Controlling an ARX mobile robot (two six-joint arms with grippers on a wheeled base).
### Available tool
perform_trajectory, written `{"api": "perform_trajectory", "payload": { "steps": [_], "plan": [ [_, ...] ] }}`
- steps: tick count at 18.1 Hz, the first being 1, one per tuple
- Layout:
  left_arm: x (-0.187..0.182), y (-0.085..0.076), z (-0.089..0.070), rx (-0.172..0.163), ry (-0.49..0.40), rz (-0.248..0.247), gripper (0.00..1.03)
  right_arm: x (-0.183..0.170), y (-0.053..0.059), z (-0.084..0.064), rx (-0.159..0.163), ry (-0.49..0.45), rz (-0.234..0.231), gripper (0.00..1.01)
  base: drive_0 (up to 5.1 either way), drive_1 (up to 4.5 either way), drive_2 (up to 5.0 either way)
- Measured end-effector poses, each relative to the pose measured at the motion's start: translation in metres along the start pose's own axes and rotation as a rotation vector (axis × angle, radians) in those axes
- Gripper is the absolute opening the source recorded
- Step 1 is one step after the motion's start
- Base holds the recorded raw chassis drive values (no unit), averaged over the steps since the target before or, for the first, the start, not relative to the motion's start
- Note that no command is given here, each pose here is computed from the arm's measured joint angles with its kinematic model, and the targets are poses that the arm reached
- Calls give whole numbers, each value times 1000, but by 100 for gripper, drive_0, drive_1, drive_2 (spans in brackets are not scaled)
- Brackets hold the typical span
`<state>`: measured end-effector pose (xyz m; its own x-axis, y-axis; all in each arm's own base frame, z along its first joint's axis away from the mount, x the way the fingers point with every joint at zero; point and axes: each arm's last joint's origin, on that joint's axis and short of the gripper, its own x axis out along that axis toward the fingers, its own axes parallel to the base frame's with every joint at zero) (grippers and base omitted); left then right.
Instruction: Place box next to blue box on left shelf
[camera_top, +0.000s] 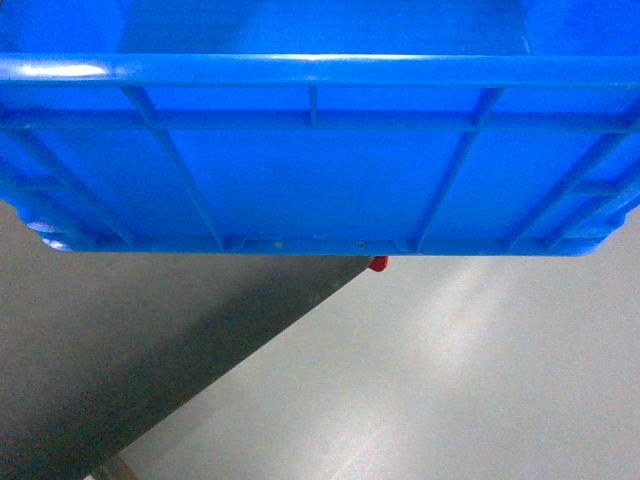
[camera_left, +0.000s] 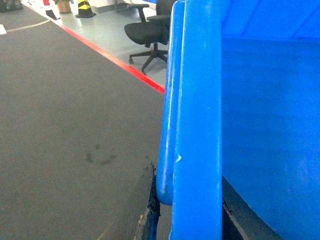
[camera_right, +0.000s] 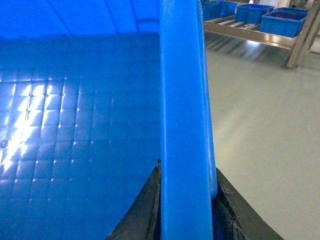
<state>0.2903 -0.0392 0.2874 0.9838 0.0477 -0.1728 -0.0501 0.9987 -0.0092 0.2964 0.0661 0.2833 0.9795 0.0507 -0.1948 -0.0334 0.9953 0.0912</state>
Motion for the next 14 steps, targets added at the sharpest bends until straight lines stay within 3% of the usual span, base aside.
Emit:
{"api": "perform_trajectory", "payload": {
  "steps": [9,14],
  "plan": [
    [0,0,0,0,0,0,19,0,0,0,0,0,0,20,0,0,0],
    [0,0,0,0,0,1,19,0,0,0,0,0,0,20,-156,-156,-156]
  ]
}}
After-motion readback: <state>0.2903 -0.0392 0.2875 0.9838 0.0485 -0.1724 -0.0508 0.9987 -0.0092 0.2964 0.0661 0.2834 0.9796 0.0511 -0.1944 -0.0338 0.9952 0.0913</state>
